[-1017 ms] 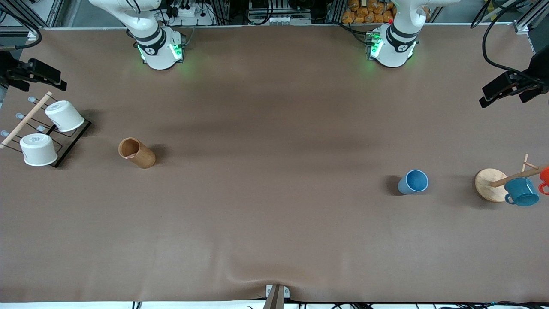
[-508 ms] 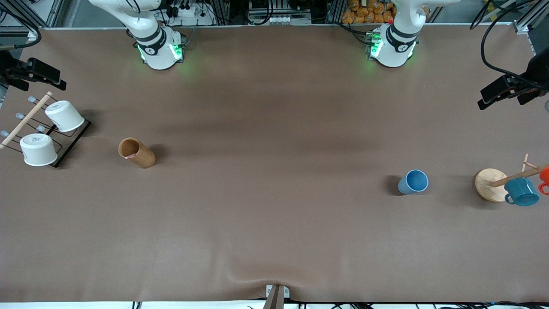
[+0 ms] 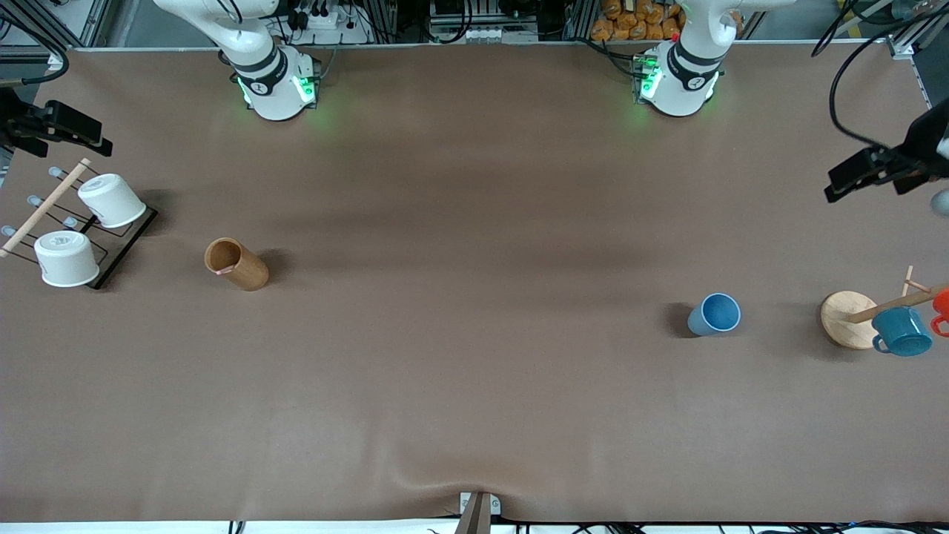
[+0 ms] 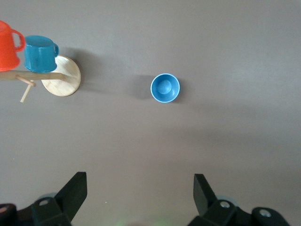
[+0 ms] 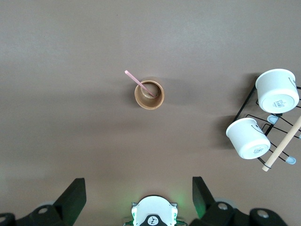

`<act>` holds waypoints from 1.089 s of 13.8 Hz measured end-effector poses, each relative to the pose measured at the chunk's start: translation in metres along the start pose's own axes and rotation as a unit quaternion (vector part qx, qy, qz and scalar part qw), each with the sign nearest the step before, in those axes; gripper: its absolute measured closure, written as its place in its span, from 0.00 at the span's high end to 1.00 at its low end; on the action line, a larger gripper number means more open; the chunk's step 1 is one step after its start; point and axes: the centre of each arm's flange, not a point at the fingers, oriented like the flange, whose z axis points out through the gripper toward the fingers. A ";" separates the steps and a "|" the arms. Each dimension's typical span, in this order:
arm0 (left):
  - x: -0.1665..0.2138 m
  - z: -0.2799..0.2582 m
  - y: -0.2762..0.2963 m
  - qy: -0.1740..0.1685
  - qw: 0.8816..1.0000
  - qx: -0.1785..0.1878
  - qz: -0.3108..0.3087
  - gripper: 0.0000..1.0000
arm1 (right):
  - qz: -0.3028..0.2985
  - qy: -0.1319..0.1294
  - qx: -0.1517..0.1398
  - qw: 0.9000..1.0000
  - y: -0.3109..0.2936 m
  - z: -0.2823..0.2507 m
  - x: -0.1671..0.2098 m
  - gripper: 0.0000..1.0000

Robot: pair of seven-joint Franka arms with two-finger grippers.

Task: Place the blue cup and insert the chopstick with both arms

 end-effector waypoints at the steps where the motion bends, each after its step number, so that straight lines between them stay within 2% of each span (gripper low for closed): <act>1: 0.008 0.013 0.001 -0.007 1.000 0.001 0.000 1.00 | 0.000 0.001 0.000 1.000 0.000 0.001 0.001 1.00; 4: 0.028 0.064 -0.002 -0.006 1.000 0.002 -0.005 1.00 | -0.002 0.005 0.000 1.000 -0.002 0.007 0.010 1.00; 6: 0.035 0.102 -0.009 0.004 1.000 0.001 -0.009 1.00 | -0.011 0.008 -0.001 1.000 -0.010 0.022 0.029 1.00; 12: 0.040 0.203 -0.003 0.043 0.999 -0.005 -0.003 1.00 | -0.050 0.000 -0.006 0.999 -0.052 0.115 0.112 1.00; 15: 0.052 0.250 0.000 0.045 0.999 -0.005 -0.002 1.00 | -0.057 -0.002 -0.008 0.998 -0.049 0.147 0.136 1.00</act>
